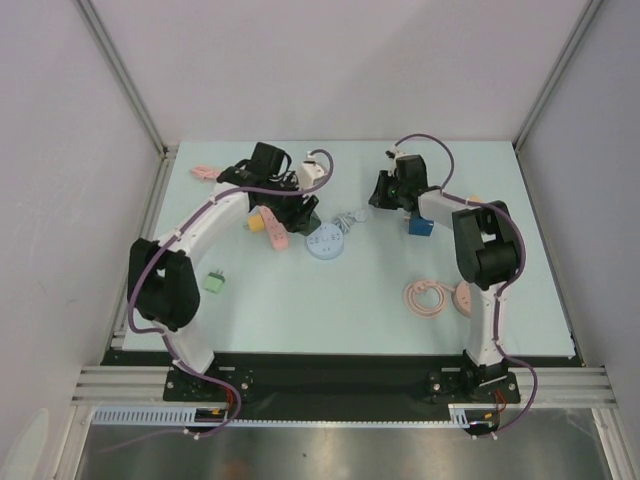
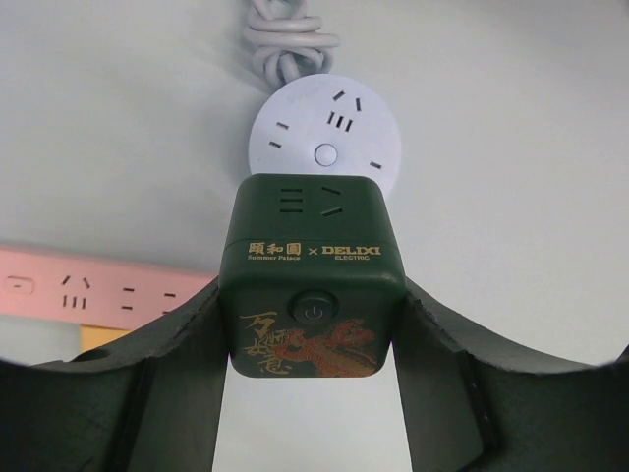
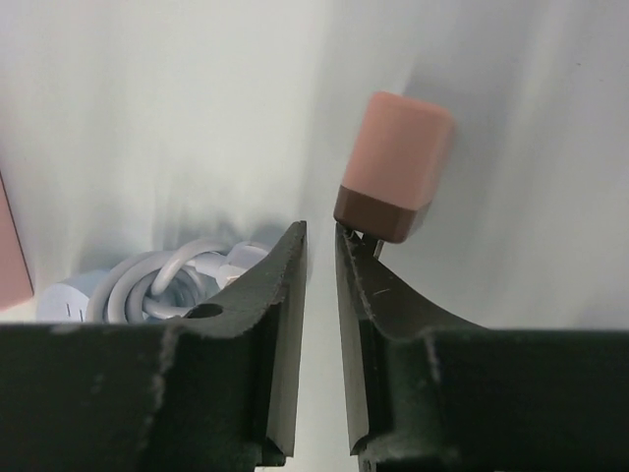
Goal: Insert the plug
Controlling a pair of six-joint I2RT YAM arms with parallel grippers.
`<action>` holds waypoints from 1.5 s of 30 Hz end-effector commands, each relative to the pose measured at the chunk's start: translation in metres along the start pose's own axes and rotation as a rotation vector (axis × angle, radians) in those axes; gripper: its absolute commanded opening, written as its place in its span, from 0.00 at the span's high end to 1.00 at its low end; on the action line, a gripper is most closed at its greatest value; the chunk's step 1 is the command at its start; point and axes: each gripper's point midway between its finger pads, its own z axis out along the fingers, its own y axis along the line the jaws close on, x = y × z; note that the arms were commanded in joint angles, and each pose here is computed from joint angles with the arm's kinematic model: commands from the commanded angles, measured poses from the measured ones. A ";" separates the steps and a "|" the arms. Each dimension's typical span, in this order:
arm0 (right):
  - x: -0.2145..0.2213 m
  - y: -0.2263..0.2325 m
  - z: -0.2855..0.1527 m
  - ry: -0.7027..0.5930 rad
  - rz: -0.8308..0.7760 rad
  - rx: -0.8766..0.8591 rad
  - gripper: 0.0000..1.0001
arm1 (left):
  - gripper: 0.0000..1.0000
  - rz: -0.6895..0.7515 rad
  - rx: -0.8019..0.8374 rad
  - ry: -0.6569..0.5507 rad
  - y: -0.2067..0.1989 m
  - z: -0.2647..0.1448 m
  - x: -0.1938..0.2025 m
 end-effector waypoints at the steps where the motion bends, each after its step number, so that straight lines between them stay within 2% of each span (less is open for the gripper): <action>1: -0.042 0.030 -0.037 -0.103 -0.021 -0.088 0.73 | 1.00 0.075 0.064 -0.026 -0.021 0.002 -0.021; 3: -0.037 0.032 -0.052 -0.103 -0.010 -0.085 0.68 | 1.00 0.094 0.054 0.016 -0.020 0.006 -0.011; 4: -0.047 0.037 -0.067 -0.135 -0.010 -0.083 0.61 | 1.00 0.100 0.034 0.041 -0.016 0.006 -0.006; 7: -0.049 0.045 -0.102 -0.157 0.018 -0.079 0.50 | 1.00 0.152 0.030 0.079 -0.013 0.004 0.000; 8: -0.049 0.048 -0.110 -0.165 0.041 -0.084 0.48 | 1.00 0.164 0.028 0.082 -0.013 0.004 0.002; 9: -0.030 0.043 -0.114 -0.118 0.065 -0.073 0.47 | 1.00 0.195 0.032 0.086 -0.012 0.004 0.003; 12: -0.029 0.057 -0.147 -0.155 0.076 -0.122 0.41 | 1.00 0.247 0.057 0.094 -0.012 0.008 0.005; 13: -0.013 0.053 -0.150 -0.132 0.087 -0.117 0.39 | 1.00 0.254 0.063 0.088 -0.012 0.009 0.003; 15: -0.024 0.063 -0.169 -0.200 0.080 -0.152 0.35 | 1.00 0.267 0.089 0.076 -0.014 0.013 0.000; 18: -0.016 0.062 -0.181 -0.216 0.082 -0.154 0.18 | 1.00 0.283 0.136 0.082 -0.015 0.028 0.000; 19: -0.014 0.058 -0.183 -0.217 0.088 -0.141 0.04 | 1.00 0.280 0.145 0.098 -0.013 0.036 0.003; 20: -0.013 0.057 -0.186 -0.223 0.088 -0.137 0.00 | 1.00 0.279 0.155 0.115 -0.014 0.037 0.007; 23: -0.015 0.051 -0.192 -0.243 0.098 -0.119 0.00 | 1.00 0.297 0.164 0.150 -0.010 0.044 0.015; 31: -0.023 0.043 -0.208 -0.288 0.146 -0.147 0.00 | 1.00 0.373 0.181 0.140 -0.012 0.046 0.010; 38: -0.027 0.046 -0.214 -0.303 0.149 -0.174 0.00 | 1.00 0.379 0.156 0.219 0.000 0.053 0.023; 45: -0.027 0.046 -0.216 -0.303 0.154 -0.183 0.00 | 1.00 0.379 0.148 0.226 0.003 0.054 0.022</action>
